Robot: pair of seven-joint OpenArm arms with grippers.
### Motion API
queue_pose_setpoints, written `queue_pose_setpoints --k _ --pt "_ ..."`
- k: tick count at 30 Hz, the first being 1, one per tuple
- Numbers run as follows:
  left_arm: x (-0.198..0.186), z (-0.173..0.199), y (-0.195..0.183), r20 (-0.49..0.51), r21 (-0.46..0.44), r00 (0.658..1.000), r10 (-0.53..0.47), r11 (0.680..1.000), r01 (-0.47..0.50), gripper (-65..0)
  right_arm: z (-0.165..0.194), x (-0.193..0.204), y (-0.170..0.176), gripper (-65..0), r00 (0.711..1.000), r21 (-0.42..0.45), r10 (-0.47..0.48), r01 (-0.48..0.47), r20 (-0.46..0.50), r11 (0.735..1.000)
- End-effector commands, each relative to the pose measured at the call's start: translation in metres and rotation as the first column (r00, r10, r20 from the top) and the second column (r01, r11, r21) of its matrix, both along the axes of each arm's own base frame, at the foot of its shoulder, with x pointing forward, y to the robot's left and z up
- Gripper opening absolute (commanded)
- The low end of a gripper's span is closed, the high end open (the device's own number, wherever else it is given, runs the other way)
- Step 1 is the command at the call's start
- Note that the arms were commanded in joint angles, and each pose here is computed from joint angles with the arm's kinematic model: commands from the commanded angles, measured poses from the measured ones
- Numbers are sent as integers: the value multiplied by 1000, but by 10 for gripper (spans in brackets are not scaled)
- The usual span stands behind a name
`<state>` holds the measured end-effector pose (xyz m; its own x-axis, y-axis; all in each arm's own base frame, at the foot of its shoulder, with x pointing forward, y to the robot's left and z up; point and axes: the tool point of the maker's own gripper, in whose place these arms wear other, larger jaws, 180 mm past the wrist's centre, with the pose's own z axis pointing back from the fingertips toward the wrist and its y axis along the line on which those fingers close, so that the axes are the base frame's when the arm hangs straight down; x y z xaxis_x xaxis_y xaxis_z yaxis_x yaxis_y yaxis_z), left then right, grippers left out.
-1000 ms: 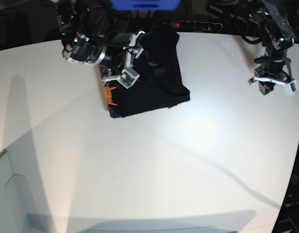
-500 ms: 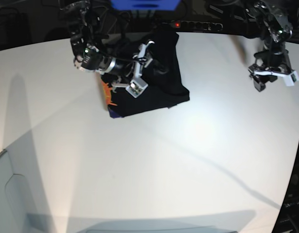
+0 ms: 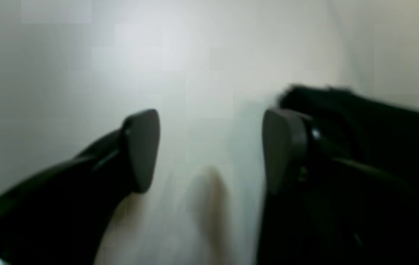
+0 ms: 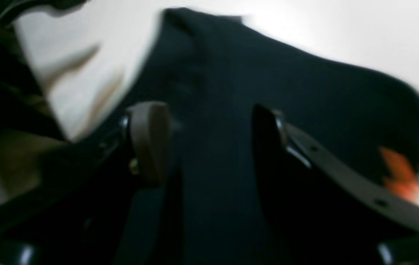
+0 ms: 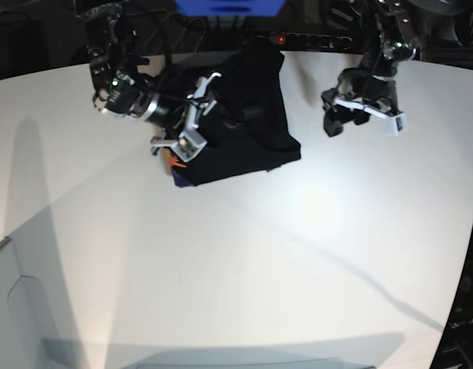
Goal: Fold the T-shirt properly
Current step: 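Fold the bundle over with the right gripper and release the left gripper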
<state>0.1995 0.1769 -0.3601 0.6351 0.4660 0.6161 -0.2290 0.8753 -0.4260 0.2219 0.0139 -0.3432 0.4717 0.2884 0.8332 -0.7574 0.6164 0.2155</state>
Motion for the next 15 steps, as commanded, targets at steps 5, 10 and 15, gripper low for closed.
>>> queue_pose_setpoints --k 5,10,15 --pt "-8 2 -62 15 -157 993 -117 981 118 -208 32 33 -50 -287 981 13 -157 156 118 988" --pt "-9 5 -90 31 -224 986 -165 960 168 -208 38 51 -89 -287 954 -12 -260 265 151 964" --pt "-8 3 -95 24 -249 988 -150 957 152 -208 38 53 -97 -285 947 -17 -281 287 154 958"
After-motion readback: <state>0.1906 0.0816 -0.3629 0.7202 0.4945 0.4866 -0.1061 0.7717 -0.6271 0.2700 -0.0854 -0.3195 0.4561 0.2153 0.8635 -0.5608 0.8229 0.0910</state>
